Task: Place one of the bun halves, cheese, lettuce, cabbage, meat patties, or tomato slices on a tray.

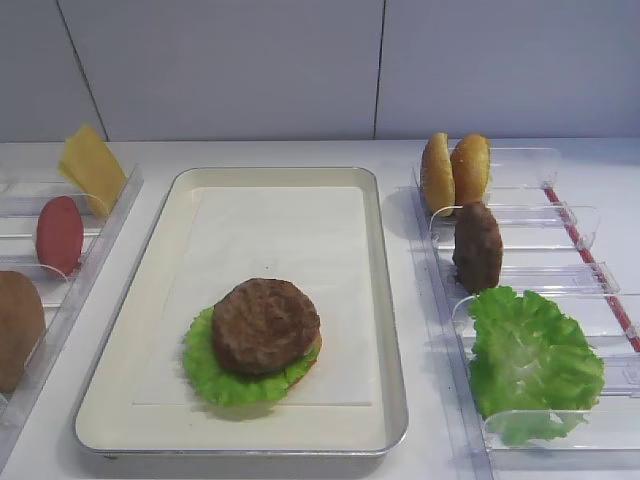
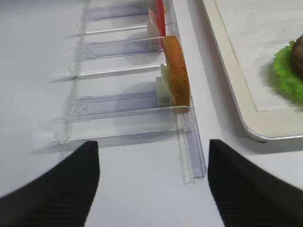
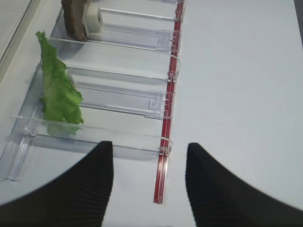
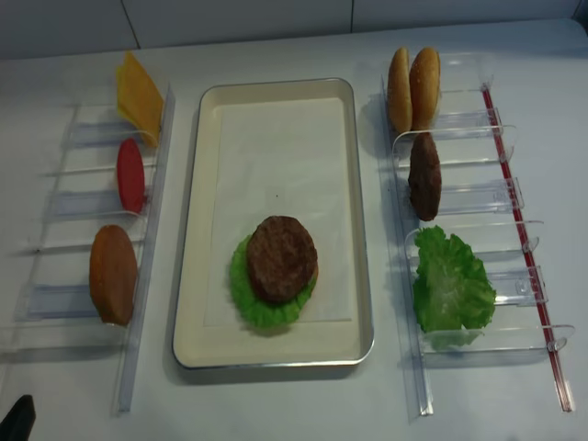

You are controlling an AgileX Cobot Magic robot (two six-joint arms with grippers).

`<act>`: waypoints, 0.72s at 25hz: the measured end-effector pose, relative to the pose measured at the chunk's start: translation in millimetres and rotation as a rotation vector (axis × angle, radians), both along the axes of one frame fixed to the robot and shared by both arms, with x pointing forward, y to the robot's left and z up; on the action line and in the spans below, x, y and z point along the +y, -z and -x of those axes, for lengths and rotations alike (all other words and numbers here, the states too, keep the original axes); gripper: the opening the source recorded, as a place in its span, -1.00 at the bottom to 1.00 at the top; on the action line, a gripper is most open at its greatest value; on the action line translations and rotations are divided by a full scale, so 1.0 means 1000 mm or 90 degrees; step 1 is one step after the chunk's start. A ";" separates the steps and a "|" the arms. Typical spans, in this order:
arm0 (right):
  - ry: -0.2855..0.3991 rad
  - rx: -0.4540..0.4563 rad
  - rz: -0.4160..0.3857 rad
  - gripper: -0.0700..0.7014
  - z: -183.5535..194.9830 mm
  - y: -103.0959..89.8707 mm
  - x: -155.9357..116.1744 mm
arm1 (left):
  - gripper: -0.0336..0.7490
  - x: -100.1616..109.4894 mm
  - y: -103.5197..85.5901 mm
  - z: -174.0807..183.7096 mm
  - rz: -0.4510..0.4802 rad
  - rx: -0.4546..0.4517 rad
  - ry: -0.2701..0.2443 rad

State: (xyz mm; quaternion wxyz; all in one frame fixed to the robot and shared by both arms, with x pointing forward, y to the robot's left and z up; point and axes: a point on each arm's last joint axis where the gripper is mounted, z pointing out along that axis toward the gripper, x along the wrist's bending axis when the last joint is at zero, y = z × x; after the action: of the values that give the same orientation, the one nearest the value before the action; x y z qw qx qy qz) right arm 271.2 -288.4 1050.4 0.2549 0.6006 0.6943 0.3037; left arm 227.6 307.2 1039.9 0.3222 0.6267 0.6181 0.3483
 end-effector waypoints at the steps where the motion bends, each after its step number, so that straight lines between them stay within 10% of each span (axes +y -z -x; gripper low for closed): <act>1: 0.002 -0.009 -0.002 0.16 0.004 0.003 0.000 | 0.29 0.000 0.000 0.000 0.000 0.000 0.000; 18: -0.003 -0.127 0.001 0.16 0.041 0.011 0.000 | 0.29 0.000 0.000 0.000 0.000 -0.001 0.000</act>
State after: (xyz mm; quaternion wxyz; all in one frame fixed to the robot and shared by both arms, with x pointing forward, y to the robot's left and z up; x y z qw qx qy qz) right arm 230.3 -288.6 1039.2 0.3223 0.5655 0.6673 0.3619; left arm 227.3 307.3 1039.9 0.3228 0.6264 0.6179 0.3488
